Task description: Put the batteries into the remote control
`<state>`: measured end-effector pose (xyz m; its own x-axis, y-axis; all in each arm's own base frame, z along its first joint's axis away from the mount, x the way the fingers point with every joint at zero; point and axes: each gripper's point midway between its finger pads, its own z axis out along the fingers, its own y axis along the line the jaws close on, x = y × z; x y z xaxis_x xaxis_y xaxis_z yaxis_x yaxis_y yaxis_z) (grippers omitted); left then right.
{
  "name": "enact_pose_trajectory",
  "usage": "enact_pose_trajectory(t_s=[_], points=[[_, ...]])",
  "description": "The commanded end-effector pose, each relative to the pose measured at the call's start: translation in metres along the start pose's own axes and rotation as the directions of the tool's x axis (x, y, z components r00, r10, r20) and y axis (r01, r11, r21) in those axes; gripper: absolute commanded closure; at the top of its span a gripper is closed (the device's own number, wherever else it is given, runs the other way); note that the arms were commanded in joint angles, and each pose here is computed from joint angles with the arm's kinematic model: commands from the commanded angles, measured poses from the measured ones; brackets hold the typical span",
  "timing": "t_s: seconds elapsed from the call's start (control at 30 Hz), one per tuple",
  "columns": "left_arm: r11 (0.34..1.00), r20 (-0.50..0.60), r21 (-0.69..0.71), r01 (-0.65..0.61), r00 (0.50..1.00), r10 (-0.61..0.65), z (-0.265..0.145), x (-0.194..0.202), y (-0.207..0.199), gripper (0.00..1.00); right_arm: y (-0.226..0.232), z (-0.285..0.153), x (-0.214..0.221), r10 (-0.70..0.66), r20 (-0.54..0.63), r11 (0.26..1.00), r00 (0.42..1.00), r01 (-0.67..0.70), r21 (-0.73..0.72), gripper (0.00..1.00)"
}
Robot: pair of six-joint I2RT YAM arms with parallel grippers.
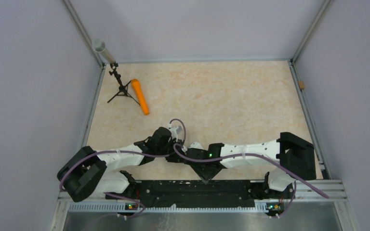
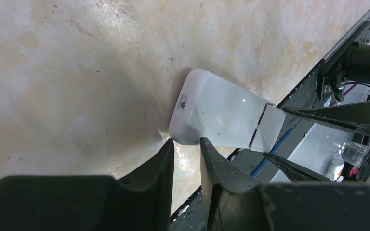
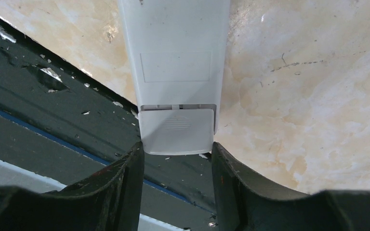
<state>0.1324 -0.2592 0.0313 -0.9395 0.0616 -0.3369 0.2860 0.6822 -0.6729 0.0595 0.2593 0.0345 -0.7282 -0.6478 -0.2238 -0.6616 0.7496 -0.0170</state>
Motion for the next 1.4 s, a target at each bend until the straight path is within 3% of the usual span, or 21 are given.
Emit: enact_pose_trajectory(t_s=[0.0, 1.37], points=[[0.999, 0.019, 0.042, -0.029, 0.999, 0.028, 0.0, -0.004, -0.009, 0.73, -0.009, -0.001, -0.001, 0.03, 0.017, 0.999, 0.999, -0.03, 0.019, 0.88], [0.997, -0.011, 0.074, -0.031, 0.999, 0.032, 0.006, -0.001, -0.012, 0.73, 0.001, 0.005, -0.026, 0.012, 0.04, 1.0, 0.999, -0.012, -0.01, 0.88]])
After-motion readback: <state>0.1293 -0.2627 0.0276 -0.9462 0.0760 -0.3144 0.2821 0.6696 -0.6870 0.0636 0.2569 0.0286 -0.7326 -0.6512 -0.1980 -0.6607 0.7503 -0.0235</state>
